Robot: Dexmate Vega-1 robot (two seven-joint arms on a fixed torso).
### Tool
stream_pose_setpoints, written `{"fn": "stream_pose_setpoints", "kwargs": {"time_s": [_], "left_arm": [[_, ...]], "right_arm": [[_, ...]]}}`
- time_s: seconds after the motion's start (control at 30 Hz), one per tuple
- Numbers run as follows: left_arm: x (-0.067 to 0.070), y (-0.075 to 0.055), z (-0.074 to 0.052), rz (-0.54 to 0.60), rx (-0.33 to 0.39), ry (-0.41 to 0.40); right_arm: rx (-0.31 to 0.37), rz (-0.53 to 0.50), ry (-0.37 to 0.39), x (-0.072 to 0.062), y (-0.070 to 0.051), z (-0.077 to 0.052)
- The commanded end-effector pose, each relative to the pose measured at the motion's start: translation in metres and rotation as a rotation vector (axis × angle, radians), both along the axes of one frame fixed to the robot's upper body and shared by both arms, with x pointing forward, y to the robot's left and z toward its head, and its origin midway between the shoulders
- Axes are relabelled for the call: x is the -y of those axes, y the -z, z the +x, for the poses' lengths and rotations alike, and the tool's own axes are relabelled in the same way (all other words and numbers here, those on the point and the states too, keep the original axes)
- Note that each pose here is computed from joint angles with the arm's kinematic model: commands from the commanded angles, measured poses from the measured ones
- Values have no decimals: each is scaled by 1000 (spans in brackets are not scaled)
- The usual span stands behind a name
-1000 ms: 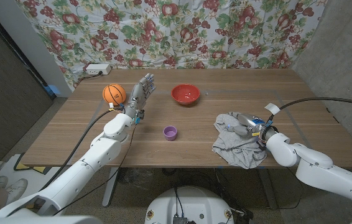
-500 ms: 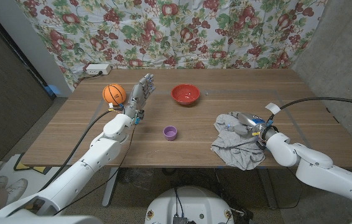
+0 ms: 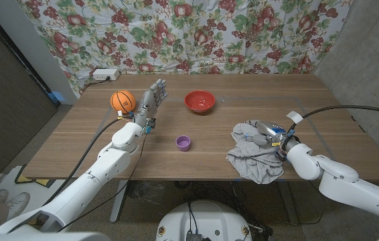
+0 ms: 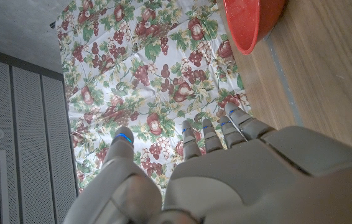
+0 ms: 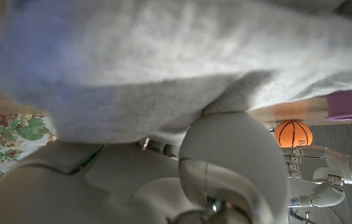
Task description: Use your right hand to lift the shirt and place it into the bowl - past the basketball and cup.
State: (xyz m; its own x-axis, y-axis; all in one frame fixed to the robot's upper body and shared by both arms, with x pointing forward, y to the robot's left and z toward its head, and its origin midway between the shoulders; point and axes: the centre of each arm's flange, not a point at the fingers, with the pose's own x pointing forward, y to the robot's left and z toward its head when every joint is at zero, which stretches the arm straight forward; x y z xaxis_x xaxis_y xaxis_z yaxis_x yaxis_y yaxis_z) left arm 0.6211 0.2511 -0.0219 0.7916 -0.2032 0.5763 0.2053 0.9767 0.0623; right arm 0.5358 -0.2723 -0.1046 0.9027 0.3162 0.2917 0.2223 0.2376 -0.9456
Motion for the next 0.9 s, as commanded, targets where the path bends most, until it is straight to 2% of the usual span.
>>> {"fn": "stream_pose_setpoints", "kwargs": {"time_s": [0.03, 0.9], "left_arm": [[0, 2, -2, -5, -1, -5], [-1, 7, -5, -16, 0, -7]], "right_arm": [[23, 12, -4, 0, -1, 0], [66, 40, -30, 0, -4, -5]]}}
